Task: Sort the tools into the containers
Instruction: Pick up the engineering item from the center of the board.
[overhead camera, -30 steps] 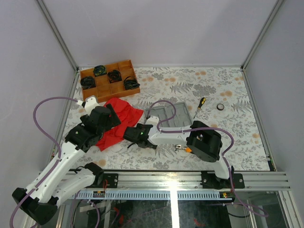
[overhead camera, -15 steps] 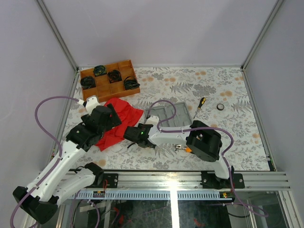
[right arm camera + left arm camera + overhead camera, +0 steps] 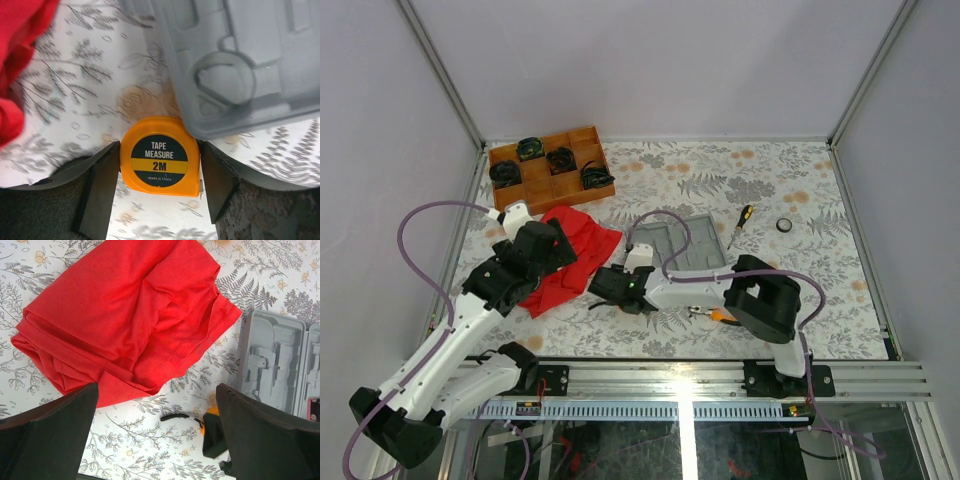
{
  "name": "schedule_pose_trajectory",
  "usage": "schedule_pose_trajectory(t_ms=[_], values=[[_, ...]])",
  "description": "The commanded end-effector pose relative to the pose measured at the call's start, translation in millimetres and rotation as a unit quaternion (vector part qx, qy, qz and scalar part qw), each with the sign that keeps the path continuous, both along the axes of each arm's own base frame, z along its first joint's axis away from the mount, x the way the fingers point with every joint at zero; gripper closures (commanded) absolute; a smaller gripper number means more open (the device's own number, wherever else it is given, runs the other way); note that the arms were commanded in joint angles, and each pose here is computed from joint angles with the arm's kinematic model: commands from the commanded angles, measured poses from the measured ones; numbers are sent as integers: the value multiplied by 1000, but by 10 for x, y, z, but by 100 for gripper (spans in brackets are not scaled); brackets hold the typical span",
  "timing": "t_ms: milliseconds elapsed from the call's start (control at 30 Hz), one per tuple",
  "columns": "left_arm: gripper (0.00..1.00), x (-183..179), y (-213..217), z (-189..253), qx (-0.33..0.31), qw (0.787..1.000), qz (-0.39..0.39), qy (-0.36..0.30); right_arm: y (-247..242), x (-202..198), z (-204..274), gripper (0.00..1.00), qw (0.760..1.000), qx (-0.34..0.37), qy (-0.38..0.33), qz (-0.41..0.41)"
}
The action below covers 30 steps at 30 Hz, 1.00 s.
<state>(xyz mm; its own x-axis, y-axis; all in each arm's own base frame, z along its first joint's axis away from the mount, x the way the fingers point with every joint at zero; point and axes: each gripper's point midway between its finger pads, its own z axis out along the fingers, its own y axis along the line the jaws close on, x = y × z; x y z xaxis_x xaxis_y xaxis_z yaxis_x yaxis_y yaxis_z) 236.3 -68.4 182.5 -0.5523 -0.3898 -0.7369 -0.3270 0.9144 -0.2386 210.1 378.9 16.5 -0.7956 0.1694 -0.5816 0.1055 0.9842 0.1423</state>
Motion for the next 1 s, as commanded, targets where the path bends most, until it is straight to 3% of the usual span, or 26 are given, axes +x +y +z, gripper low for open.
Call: schedule_pose_trajectory(t_ms=[0, 200, 367, 467, 567, 767, 967], values=[[0, 73, -19, 26, -4, 1000, 0, -11, -91, -116, 172, 61, 997, 24, -3, 76], [0, 83, -70, 12, -12, 1000, -8, -9, -211, -214, 568, 65, 982, 92, -57, 153], [0, 96, -85, -2, -10, 1000, -11, -4, -528, -131, 731, 65, 977, 37, -109, 182], [0, 95, -83, -5, -9, 1000, -11, -3, -697, -32, 819, 71, 971, 0, -139, 196], [0, 97, -89, -16, -8, 1000, -13, -2, -765, 96, 863, 72, 961, -3, -145, 238], [0, 105, -82, -22, -4, 1000, -13, 0, -739, 167, 1042, 70, 913, -13, -155, 376], [0, 94, -88, -48, -3, 1000, -16, 4, -762, 126, 948, 68, 865, -57, -117, 484]])
